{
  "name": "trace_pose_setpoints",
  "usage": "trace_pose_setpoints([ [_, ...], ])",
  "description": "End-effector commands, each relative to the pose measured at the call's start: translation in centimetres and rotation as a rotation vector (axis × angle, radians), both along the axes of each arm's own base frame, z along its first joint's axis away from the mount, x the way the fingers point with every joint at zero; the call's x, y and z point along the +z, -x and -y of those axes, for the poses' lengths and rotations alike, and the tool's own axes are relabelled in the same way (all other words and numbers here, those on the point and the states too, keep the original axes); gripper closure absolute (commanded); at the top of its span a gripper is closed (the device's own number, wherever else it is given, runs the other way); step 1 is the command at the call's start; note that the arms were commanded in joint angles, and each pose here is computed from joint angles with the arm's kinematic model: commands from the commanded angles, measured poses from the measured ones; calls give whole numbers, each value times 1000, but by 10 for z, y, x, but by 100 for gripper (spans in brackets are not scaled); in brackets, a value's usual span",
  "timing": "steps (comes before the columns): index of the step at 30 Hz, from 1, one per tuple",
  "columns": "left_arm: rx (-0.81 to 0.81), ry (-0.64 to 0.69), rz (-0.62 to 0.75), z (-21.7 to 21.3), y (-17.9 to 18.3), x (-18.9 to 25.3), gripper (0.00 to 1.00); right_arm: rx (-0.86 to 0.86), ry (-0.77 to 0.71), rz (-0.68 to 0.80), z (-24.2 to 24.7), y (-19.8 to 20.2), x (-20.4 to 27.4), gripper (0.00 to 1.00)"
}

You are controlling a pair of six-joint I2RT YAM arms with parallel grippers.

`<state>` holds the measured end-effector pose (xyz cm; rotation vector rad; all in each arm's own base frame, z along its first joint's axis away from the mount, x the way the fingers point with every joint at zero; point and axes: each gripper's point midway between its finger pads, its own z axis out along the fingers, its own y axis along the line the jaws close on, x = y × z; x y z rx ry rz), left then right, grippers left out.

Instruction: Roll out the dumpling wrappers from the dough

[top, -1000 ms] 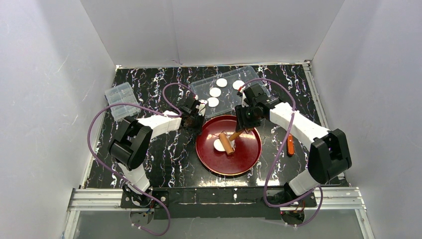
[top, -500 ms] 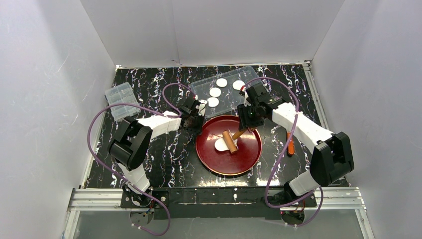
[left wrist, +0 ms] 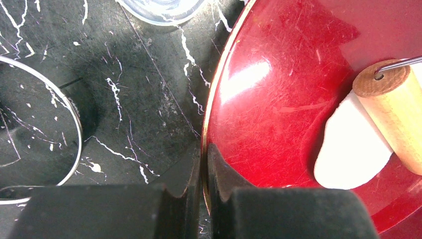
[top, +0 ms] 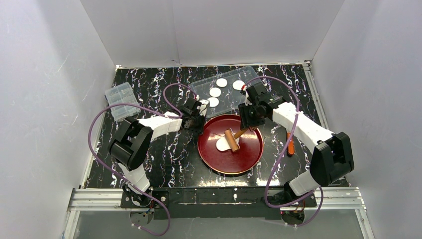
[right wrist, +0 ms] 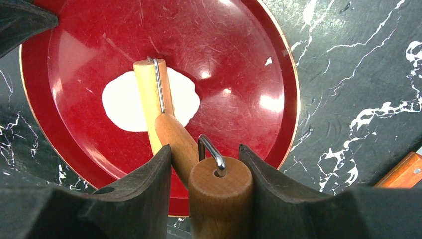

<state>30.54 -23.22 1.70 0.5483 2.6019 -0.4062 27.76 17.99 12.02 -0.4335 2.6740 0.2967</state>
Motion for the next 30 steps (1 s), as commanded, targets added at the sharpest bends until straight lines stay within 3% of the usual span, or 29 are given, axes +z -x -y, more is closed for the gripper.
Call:
trace_pose_setpoints([
  [1, -14, -153, -59, -34, 20, -23, 100, -74, 458, 44, 96, -10, -10, 99],
  [18, -14, -153, -62, -33, 21, -24, 100, -59, 427, 33, 88, -7, -9, 99],
  [24, -11, -148, -64, -32, 21, -24, 100, 88, 73, 17, 14, 6, 2, 99],
  [30, -11, -146, -62, -32, 20, -24, 100, 67, 43, 48, 11, 9, 27, 99],
])
